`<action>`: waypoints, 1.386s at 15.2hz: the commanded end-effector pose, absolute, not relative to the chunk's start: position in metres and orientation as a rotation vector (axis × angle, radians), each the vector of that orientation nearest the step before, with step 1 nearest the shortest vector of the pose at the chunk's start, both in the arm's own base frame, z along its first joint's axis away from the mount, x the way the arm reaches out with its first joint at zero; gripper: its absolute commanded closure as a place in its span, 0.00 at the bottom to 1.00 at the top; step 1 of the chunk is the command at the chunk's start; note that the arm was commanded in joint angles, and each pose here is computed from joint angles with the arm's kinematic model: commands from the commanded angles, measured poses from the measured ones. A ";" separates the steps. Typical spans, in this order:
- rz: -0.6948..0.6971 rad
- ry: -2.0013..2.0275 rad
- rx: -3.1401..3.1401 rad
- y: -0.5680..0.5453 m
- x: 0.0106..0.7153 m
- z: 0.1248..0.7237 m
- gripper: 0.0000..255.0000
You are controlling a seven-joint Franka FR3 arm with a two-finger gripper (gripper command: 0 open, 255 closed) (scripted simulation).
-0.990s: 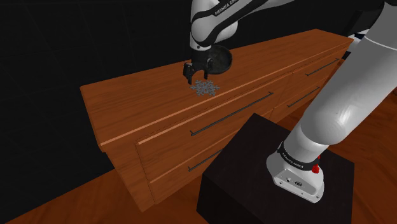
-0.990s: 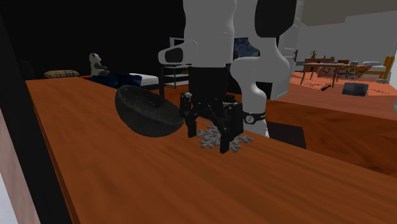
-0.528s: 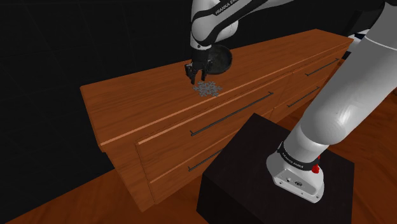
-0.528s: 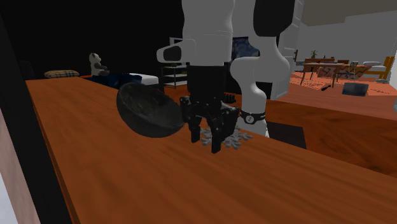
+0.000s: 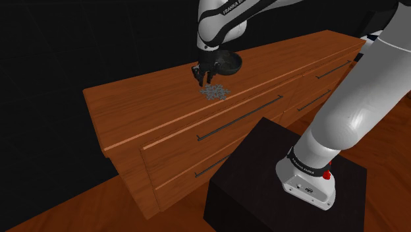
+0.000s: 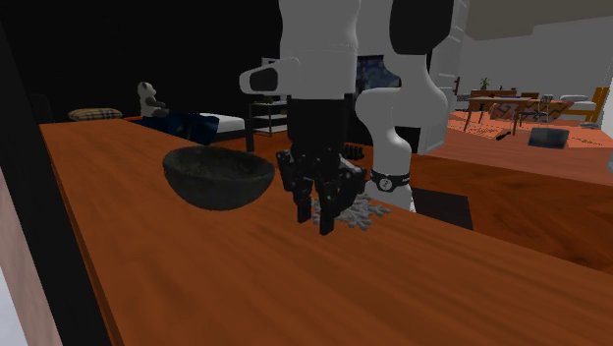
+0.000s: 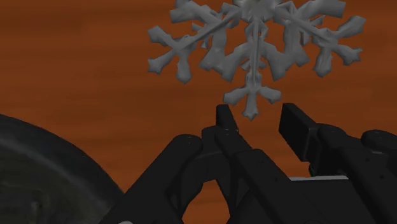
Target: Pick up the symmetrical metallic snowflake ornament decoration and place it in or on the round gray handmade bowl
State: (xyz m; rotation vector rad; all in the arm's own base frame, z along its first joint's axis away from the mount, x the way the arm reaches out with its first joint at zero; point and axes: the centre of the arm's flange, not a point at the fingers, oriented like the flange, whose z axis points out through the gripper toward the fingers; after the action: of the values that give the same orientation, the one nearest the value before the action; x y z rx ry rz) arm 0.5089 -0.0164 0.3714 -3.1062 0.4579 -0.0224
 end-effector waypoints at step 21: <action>-0.001 0.454 -3.107 -0.014 0.507 0.475 1.00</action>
State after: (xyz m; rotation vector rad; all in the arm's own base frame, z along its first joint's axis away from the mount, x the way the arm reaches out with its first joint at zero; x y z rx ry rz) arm 0.5077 -0.0141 0.4702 -3.1065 0.4537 -0.0019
